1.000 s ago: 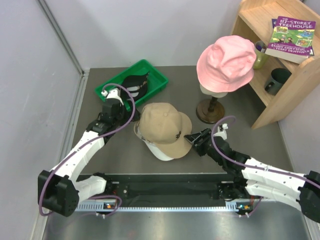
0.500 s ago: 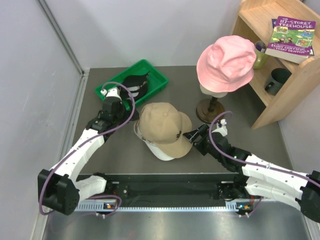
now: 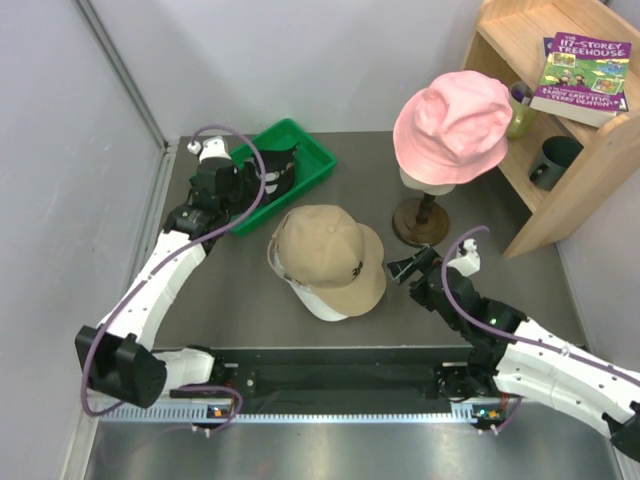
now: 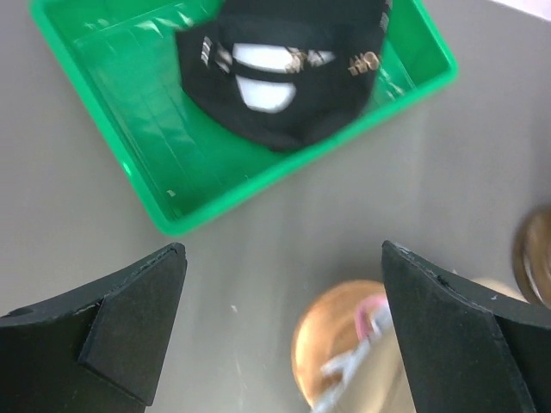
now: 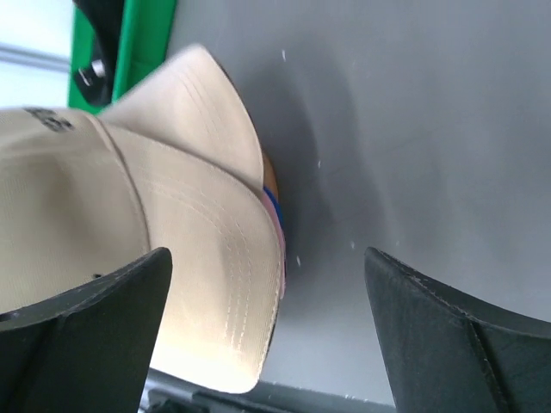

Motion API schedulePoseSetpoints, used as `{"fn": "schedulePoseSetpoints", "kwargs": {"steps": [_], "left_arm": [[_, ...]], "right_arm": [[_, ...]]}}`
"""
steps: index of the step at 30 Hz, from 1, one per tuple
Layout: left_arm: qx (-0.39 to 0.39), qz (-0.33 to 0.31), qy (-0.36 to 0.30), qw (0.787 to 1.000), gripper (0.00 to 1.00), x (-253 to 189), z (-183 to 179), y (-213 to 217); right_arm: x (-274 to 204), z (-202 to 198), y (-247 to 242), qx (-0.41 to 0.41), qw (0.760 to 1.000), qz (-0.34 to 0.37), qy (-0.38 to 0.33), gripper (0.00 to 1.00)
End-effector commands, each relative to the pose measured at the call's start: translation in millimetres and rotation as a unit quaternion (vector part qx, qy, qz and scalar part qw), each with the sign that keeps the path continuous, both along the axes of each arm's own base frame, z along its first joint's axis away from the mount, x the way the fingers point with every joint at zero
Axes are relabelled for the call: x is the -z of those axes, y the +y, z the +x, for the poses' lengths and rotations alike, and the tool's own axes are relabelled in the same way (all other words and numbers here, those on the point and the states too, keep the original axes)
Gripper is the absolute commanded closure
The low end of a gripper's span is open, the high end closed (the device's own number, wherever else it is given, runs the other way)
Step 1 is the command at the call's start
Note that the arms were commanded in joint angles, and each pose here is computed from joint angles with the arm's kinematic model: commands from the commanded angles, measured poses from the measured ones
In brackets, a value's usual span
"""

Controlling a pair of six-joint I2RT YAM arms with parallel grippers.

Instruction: Stack the hats

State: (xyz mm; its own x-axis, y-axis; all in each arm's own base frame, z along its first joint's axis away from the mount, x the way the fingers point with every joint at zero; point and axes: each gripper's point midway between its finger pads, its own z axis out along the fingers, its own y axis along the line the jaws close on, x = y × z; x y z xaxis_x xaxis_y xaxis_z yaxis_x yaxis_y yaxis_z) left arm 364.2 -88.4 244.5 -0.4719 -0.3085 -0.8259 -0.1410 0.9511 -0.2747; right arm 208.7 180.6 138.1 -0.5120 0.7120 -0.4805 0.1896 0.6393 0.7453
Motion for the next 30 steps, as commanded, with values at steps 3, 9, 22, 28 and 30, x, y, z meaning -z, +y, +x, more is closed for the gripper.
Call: {"fn": "schedulePoseSetpoints", "kwargs": {"steps": [3,9,22,28,30], "left_arm": [[-0.032,0.036,-0.007,0.999,0.01,-6.9,49.2,22.6],[-0.099,0.056,0.060,0.992,0.01,44.8,104.0,58.3],[-0.096,0.004,0.121,0.988,0.07,127.9,182.2,54.6],[-0.096,0.016,0.142,0.985,0.77,154.2,184.3,58.6],[-0.091,0.025,0.134,0.987,1.00,148.4,186.4,61.3]], "right_arm": [[-56.6,14.1,-35.6,0.055,0.994,-0.025,-0.086,0.08],[-74.1,24.3,-57.8,0.075,0.991,-0.049,-0.104,0.08],[-81.3,99.0,-102.0,0.101,0.989,-0.065,-0.084,0.08],[-85.8,125.3,-93.2,0.078,0.990,-0.078,-0.086,0.10],[-94.3,129.5,-91.7,0.072,0.989,-0.083,-0.099,0.10]]}}
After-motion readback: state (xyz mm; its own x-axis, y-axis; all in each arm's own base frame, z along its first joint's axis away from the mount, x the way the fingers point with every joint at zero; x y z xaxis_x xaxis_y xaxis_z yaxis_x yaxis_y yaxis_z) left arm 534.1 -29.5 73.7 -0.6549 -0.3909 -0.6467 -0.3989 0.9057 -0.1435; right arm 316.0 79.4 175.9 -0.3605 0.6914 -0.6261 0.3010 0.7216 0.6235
